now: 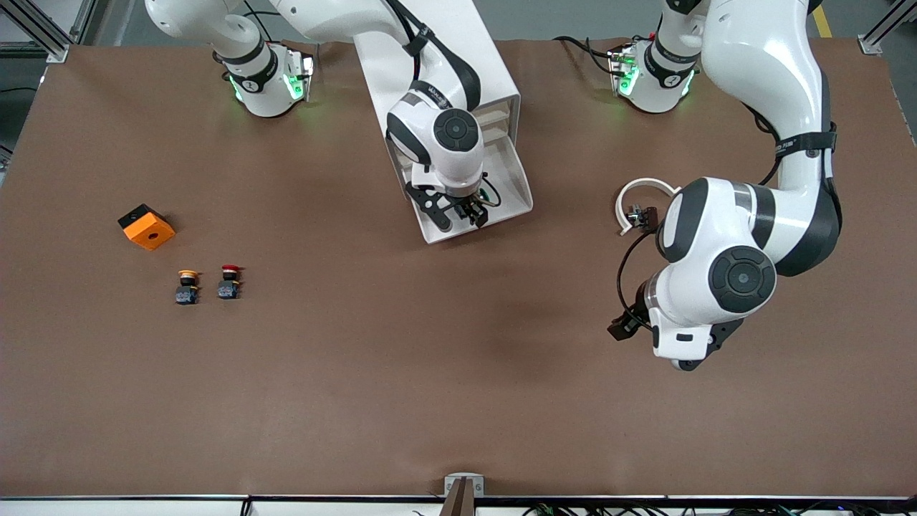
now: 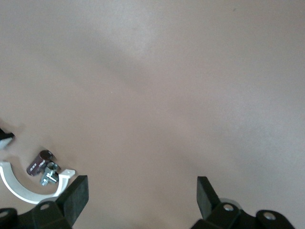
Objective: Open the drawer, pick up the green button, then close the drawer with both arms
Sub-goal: 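Lift the button out with the right gripper while the left gripper returns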
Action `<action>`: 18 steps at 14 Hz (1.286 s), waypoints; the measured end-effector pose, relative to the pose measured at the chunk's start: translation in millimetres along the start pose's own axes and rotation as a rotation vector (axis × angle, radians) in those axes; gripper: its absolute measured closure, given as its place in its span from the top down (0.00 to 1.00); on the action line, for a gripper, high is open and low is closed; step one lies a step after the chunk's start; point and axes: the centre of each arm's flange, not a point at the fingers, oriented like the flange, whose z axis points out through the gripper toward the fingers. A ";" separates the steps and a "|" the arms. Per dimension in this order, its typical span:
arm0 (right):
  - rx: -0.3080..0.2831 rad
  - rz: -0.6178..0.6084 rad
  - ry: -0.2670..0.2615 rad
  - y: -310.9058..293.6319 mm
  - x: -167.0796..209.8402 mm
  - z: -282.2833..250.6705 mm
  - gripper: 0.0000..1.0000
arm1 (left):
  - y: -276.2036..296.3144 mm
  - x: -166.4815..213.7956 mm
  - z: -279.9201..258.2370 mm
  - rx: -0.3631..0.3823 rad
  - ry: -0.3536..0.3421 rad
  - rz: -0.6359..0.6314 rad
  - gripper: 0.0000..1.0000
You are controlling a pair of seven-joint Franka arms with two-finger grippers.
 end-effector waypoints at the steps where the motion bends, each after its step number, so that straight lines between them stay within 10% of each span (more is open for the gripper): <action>1: 0.003 -0.001 -0.001 -0.5 -0.8 1.3 0.72 | -0.3 0.1 1.0 0.002 0.000 0.017 1.00; 4: 0.010 -0.001 -0.002 -2.4 -1.2 0.7 0.41 | -0.2 -0.9 4.0 0.007 -0.004 0.041 1.00; 10: -0.020 0.040 -0.006 -23.3 20.9 -69.4 0.41 | 16.3 -22.9 22.2 0.019 -0.024 0.083 1.00; 18: -0.148 -0.439 -0.116 50.0 257.8 -211.4 0.41 | 74.5 -116.8 158.3 -0.054 -0.060 0.230 1.00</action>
